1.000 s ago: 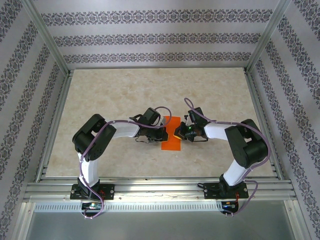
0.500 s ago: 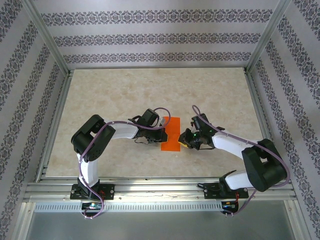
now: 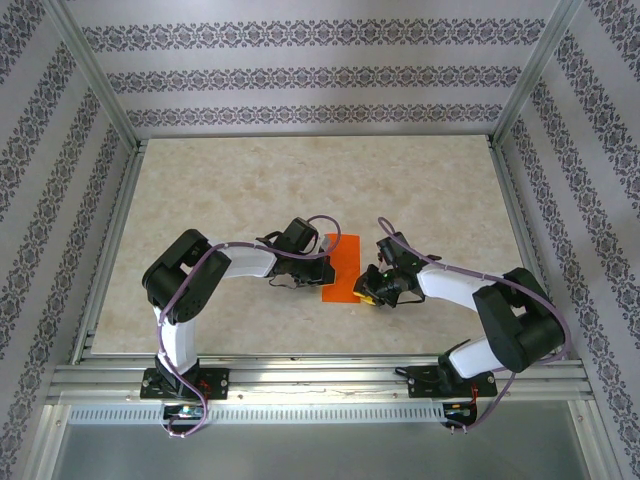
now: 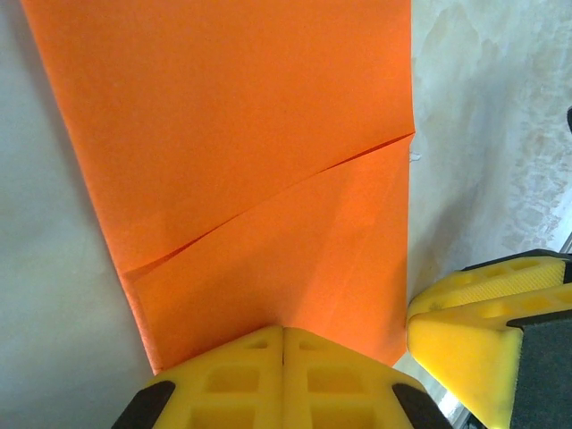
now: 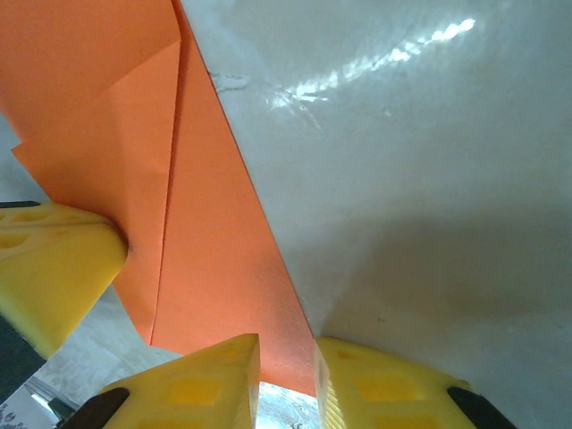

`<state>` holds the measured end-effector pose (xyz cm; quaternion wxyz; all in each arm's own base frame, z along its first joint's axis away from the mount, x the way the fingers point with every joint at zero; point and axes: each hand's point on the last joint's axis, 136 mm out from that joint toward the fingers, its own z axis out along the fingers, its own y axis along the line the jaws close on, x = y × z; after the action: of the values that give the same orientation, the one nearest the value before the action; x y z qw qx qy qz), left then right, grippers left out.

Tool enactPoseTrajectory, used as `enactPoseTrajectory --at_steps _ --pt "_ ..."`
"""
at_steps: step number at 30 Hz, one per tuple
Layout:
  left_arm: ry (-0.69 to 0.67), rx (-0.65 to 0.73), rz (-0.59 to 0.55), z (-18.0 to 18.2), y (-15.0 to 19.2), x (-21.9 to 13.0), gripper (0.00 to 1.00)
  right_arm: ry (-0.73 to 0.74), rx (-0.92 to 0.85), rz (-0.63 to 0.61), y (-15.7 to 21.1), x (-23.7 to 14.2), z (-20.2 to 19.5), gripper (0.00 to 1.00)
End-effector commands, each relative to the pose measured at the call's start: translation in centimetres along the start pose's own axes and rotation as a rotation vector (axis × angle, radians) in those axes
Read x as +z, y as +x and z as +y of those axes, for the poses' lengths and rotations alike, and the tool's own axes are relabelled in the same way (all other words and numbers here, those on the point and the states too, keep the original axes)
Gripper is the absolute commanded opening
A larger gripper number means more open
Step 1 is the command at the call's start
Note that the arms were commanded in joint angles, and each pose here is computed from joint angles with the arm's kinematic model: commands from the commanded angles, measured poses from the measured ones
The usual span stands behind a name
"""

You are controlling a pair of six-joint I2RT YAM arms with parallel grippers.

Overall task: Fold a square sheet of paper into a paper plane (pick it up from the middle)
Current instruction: Fold the triangle a second time at the center of the table, then turn over the paper at the center of the table.

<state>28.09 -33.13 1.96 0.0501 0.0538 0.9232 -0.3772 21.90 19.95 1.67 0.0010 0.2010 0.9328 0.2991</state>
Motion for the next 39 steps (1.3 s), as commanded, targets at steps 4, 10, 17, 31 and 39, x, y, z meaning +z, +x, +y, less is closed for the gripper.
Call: enactPoseTrajectory --at_steps 4,10,17,31,39 --pt "-0.048 -0.057 0.032 2.0 1.4 0.1 0.0 -0.041 -0.047 -0.03 -0.9 0.2 2.3 0.24" --pt "-0.043 -0.058 0.032 1.9 1.3 0.1 0.0 0.014 -0.079 -0.043 -1.4 0.4 2.3 0.24" --pt "-0.041 -0.067 0.027 1.9 1.3 0.0 0.0 0.089 -0.078 -0.09 -1.1 -0.6 0.8 0.26" --pt "-0.034 -0.08 0.034 2.0 1.5 0.3 0.0 0.052 -0.082 -0.039 -0.8 1.0 1.1 0.27" --pt "-0.029 -0.08 0.034 2.0 1.5 0.3 0.0 -0.008 -0.128 -0.058 -1.9 0.9 3.9 0.28"
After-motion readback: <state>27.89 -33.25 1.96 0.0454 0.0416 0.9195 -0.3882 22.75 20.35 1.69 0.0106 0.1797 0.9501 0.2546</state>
